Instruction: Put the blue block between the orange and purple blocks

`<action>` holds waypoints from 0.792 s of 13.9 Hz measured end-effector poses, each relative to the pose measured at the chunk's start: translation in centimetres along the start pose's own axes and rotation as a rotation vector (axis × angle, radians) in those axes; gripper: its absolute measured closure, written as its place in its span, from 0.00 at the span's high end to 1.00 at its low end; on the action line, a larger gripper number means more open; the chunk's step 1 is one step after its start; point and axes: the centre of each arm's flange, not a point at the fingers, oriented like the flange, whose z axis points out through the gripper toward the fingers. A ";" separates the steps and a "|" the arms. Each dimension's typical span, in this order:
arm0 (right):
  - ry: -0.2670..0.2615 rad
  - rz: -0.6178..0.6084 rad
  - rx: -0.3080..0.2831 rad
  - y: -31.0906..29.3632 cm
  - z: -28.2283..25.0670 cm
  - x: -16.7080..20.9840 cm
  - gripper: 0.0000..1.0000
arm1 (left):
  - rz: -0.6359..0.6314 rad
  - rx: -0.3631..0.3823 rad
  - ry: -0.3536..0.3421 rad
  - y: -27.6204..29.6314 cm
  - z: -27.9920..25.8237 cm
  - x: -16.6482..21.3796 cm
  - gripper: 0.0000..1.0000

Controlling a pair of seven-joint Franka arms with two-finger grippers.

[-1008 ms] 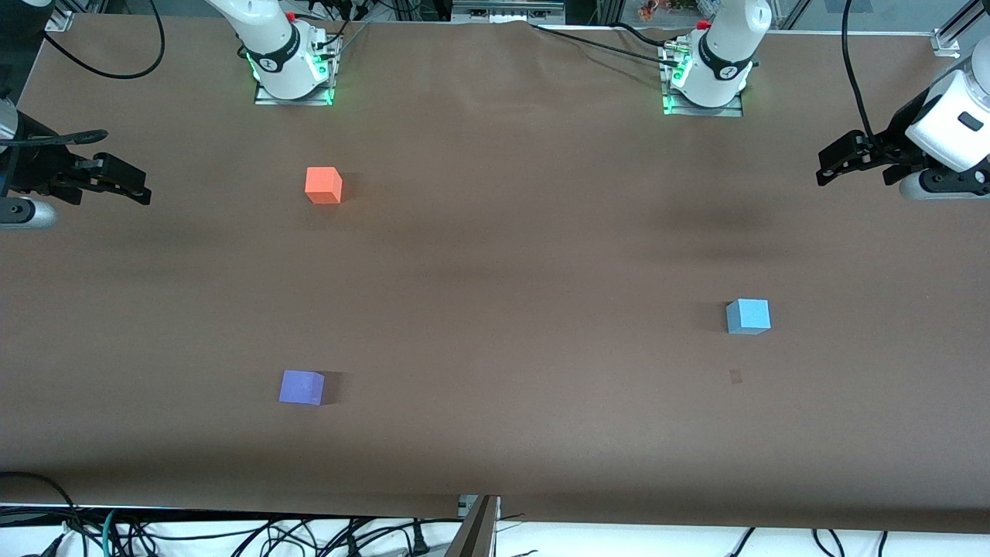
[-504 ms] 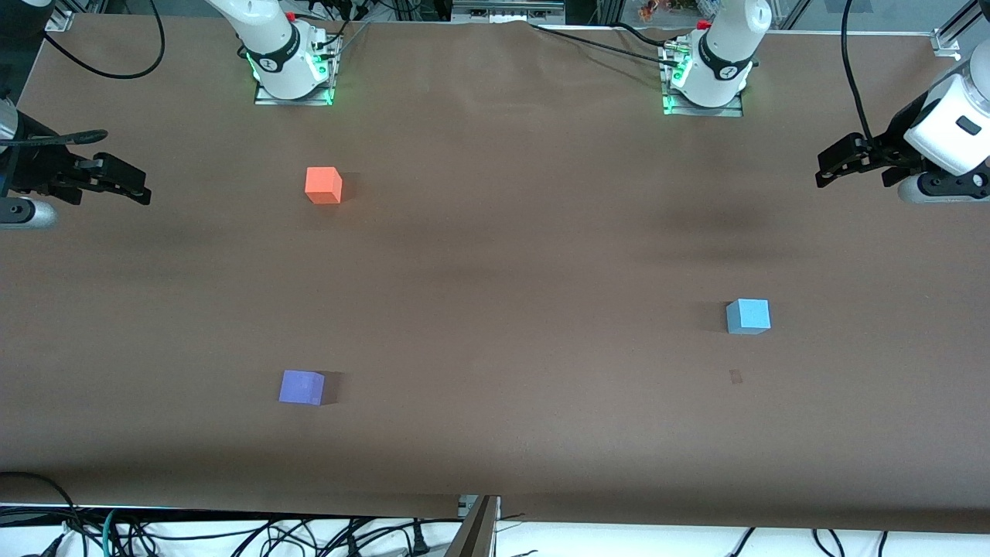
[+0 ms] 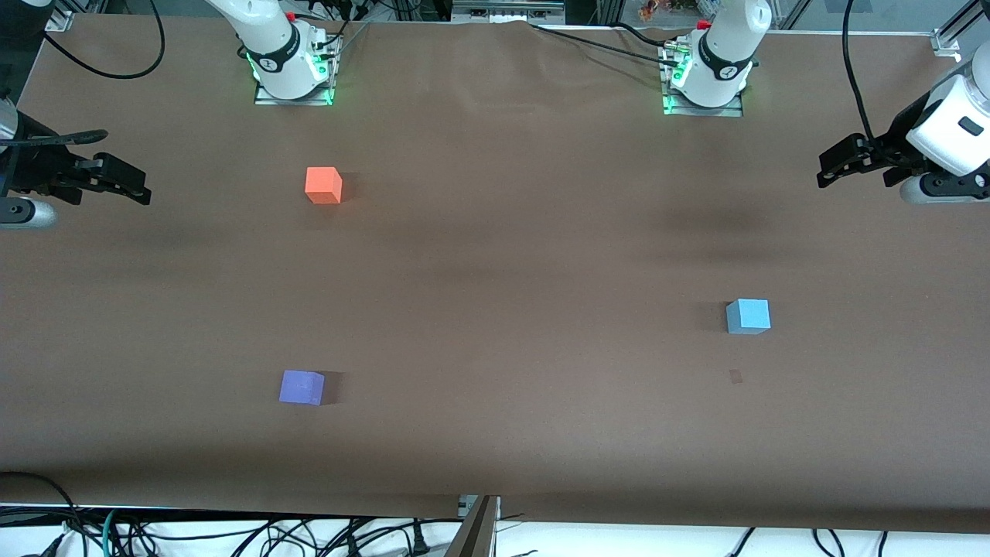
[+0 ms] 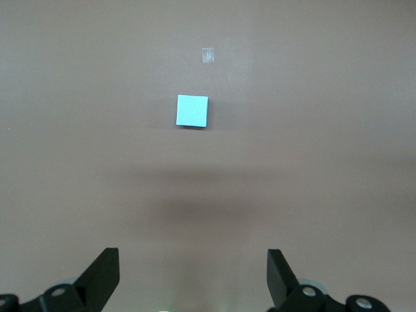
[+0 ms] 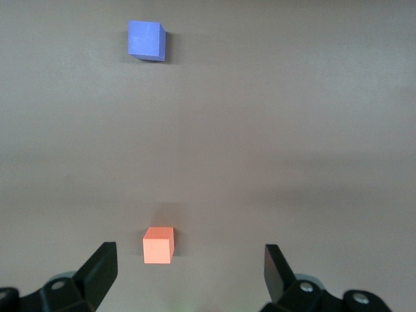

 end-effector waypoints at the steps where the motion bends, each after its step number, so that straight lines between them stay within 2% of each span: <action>1: 0.000 0.000 0.000 0.0 0.0 0.0 1.00 | 0.000 0.000 0.000 0.0 0.0 0.0 1.00; 8: 0.000 0.000 0.000 0.0 0.0 0.0 1.00 | -0.002 -0.003 0.010 -0.1 1.2 1.3 1.00; 11: 0.000 0.000 0.000 0.0 0.0 0.0 1.00 | 0.005 0.023 -0.039 0.0 4.6 3.4 1.00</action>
